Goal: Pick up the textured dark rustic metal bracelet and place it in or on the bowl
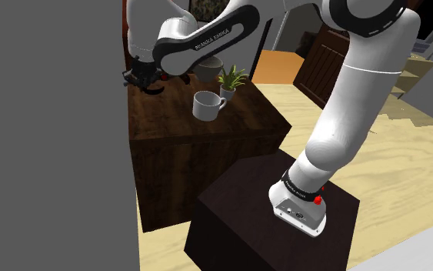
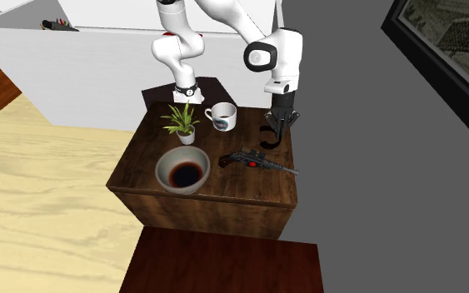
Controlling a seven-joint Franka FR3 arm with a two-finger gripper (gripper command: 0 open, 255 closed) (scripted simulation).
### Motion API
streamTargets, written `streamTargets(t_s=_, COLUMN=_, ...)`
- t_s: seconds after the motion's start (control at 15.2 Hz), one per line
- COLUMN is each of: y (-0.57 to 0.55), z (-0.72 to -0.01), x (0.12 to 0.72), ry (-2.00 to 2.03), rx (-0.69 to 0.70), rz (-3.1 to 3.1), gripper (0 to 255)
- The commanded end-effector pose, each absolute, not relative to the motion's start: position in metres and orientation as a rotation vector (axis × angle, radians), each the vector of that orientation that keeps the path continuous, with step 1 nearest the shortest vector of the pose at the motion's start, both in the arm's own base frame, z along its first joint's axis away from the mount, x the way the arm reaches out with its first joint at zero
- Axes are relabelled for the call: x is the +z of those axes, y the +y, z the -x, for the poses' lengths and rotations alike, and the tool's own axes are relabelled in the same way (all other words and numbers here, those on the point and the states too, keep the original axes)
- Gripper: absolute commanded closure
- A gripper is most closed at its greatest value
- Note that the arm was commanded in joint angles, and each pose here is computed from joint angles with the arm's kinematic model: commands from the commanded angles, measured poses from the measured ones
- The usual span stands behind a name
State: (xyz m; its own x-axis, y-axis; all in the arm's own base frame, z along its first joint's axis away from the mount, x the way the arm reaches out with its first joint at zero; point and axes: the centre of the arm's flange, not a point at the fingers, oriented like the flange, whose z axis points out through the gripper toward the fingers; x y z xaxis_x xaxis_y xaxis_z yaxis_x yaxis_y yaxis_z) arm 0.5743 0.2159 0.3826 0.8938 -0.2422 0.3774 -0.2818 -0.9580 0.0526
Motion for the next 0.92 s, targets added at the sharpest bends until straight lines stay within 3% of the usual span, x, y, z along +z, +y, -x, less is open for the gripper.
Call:
streamTargets(t_s=0.0, y=0.215, z=-0.575, x=0.393, ry=-0.41, rx=0.567, rz=-2.954, gripper=255)
streamTargets(t_s=0.86, y=0.215, z=-0.575, x=0.462, ry=-0.41, rx=0.567, rz=-2.954, gripper=255)
